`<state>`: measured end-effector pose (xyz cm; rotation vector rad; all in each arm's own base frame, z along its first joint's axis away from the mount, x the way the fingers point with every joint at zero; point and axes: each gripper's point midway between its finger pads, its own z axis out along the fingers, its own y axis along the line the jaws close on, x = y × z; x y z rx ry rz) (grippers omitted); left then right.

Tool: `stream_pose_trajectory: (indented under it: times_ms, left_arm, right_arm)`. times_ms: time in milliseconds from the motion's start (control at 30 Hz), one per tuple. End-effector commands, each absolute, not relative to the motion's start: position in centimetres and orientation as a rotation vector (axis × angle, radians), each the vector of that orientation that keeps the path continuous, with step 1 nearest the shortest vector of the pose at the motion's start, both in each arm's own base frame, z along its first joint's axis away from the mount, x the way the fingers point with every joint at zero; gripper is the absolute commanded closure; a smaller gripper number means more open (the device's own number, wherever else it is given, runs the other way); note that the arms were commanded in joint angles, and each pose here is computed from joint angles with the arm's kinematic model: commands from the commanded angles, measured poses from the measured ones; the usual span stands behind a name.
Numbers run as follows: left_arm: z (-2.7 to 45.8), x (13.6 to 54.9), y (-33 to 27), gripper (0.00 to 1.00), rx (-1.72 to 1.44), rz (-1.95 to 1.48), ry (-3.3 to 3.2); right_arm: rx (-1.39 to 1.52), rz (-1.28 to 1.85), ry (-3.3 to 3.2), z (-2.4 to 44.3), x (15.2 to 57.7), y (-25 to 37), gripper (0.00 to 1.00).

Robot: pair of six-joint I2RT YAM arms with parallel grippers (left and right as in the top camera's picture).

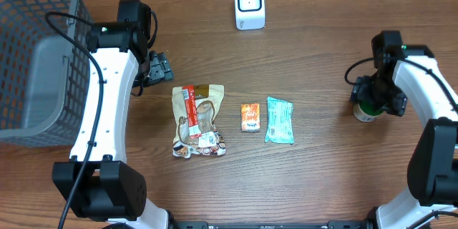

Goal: Scan the item barcode
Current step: 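Move the jar right and set it upright on the table, release, then move the right gripper over the mint-green tissue pack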

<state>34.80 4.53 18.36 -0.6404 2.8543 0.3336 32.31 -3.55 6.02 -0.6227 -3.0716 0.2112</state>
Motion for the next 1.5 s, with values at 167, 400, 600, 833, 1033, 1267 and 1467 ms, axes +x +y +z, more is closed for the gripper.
stream_pose_trajectory:
  times_ms: [167, 400, 600, 833, 1033, 1267, 1467]
  left_arm:
    - [18.9, 35.2, 4.6, 0.0, -0.663, 0.332, 2.827]
    - [18.9, 35.2, 4.6, 0.01, -0.663, 0.332, 2.827]
    - [18.9, 35.2, 4.6, 0.0, -0.663, 0.332, 2.827]
    - [18.9, 35.2, 4.6, 0.01, -0.663, 0.332, 2.827]
    - [18.9, 35.2, 4.6, 0.01, -0.663, 0.332, 2.827]
    - [18.9, 35.2, 4.6, 0.0, -0.663, 0.332, 2.827]
    - [18.9, 35.2, 4.6, 0.0, -0.663, 0.332, 2.827]
  right_arm:
    - [-0.419, -0.119, -3.232, 15.7, 35.5, 0.1, 0.16]
    - [-0.291, -0.464, -3.161, 16.1, 34.6, 5.6, 0.13]
    - [-0.1, -0.495, -3.147, 14.2, 33.8, 10.0, 0.1]
    - [0.094, -0.421, -3.126, 10.0, 31.8, 13.5, 0.05]
    - [0.177, -0.377, -3.094, 6.2, 29.6, 14.6, 0.03]
    - [0.192, -0.392, -3.119, 3.0, 29.1, 14.5, 0.04]
    - [0.198, -0.408, -3.143, 2.1, 29.4, 14.6, 0.03]
